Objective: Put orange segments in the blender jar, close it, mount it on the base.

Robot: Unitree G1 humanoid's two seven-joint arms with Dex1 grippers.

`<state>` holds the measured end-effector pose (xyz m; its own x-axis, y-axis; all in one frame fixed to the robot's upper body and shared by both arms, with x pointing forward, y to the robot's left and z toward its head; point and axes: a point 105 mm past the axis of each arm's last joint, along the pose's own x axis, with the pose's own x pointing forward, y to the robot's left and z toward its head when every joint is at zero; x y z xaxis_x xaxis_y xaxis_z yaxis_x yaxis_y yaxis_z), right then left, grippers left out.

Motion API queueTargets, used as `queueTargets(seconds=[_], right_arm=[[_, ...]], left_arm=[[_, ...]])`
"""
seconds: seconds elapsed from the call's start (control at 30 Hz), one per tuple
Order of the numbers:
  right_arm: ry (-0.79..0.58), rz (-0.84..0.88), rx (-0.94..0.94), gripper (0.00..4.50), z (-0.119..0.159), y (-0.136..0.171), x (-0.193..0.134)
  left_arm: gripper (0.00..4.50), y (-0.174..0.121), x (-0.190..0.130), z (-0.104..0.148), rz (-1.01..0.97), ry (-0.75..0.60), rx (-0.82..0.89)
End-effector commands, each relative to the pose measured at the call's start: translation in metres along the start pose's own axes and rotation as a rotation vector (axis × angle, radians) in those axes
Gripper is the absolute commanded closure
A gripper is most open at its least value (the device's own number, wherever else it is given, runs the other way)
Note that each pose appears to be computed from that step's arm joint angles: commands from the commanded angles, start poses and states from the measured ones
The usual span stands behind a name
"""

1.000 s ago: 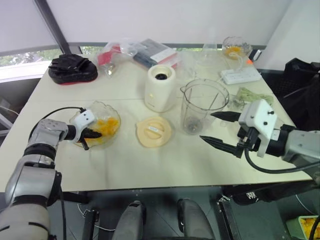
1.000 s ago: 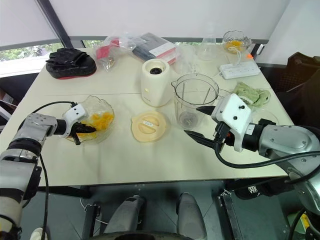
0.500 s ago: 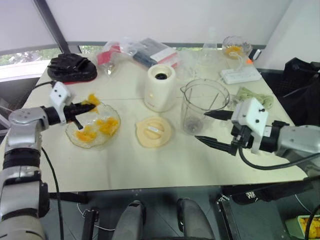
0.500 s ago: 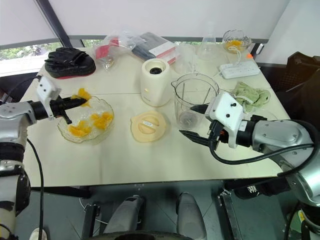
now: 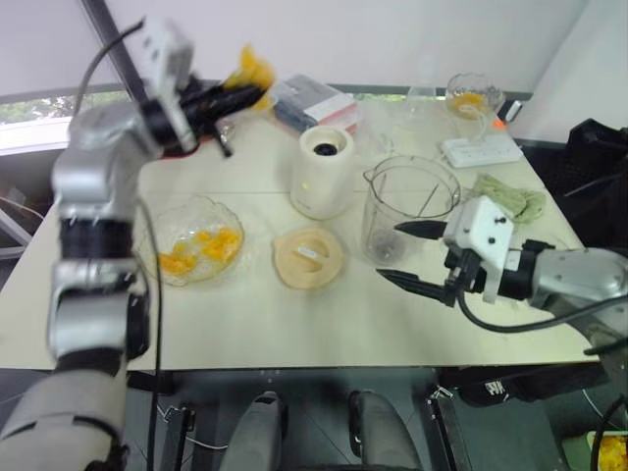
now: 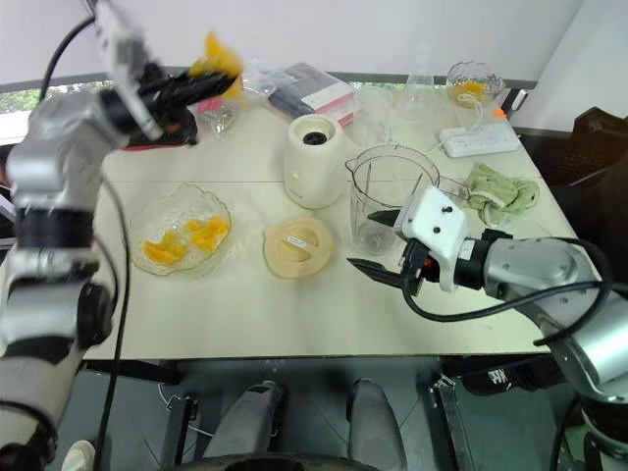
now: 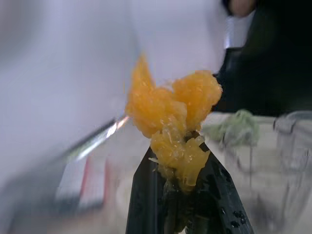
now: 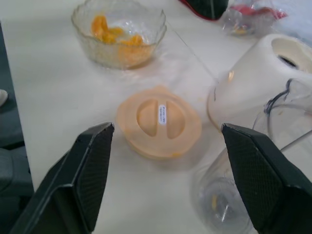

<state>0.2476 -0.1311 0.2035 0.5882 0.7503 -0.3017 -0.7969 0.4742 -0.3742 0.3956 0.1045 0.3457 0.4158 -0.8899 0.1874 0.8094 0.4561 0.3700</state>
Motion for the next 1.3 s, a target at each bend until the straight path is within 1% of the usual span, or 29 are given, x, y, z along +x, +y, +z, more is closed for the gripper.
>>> queueTargets(seconds=[0.03, 0.1, 0.2, 0.3, 0.4, 0.53, 0.6, 0.7, 0.8, 0.87, 0.97, 1.1, 1.23, 1.3], right_arm=[[-0.028, -0.078, -0.024, 0.81, 0.009, 0.008, -0.008], [-0.021, -0.126, -0.007, 0.81, 0.007, 0.015, -0.012], [-0.008, -0.190, 0.017, 0.81, 0.003, 0.021, -0.017], [-0.002, -0.265, 0.057, 0.81, -0.003, 0.023, -0.026], [-0.006, -0.328, 0.095, 0.81, -0.007, 0.024, -0.028], [-0.016, -0.397, 0.160, 0.81, -0.014, 0.032, -0.030], [0.007, -0.428, 0.173, 0.81, -0.021, 0.036, -0.034], [0.019, -0.458, 0.171, 0.81, -0.023, 0.038, -0.039], [0.028, -0.498, 0.159, 0.81, -0.024, 0.037, -0.046], [0.029, -0.509, 0.158, 0.81, -0.024, 0.039, -0.047], [0.028, -0.520, 0.164, 0.81, -0.023, 0.041, -0.048], [0.044, -0.527, 0.167, 0.81, -0.026, 0.044, -0.051], [0.052, -0.540, 0.152, 0.81, -0.025, 0.039, -0.056], [0.061, -0.542, 0.148, 0.81, -0.026, 0.038, -0.057]], left_arm=[[4.48, -0.009, 0.045, 0.003, -0.107, -0.010, 0.036], [4.48, -0.025, 0.071, -0.001, -0.178, -0.003, 0.019], [4.48, -0.048, 0.096, -0.012, -0.254, 0.015, -0.006], [4.48, -0.078, 0.122, -0.028, -0.331, 0.068, -0.010], [4.48, -0.094, 0.134, -0.049, -0.338, 0.157, 0.024], [4.48, -0.107, 0.141, -0.077, -0.329, 0.275, 0.074], [4.48, -0.114, 0.145, -0.082, -0.336, 0.304, 0.095], [4.48, -0.119, 0.149, -0.085, -0.342, 0.323, 0.116], [3.61, -0.127, 0.153, -0.088, -0.351, 0.330, 0.123], [2.63, -0.130, 0.155, -0.089, -0.352, 0.331, 0.126], [1.22, -0.131, 0.158, -0.083, -0.352, 0.303, 0.111], [1.22, -0.129, 0.163, -0.071, -0.341, 0.266, 0.093], [1.22, -0.126, 0.163, -0.057, -0.359, 0.232, 0.088], [1.22, -0.121, 0.163, -0.043, -0.352, 0.173, 0.051]])
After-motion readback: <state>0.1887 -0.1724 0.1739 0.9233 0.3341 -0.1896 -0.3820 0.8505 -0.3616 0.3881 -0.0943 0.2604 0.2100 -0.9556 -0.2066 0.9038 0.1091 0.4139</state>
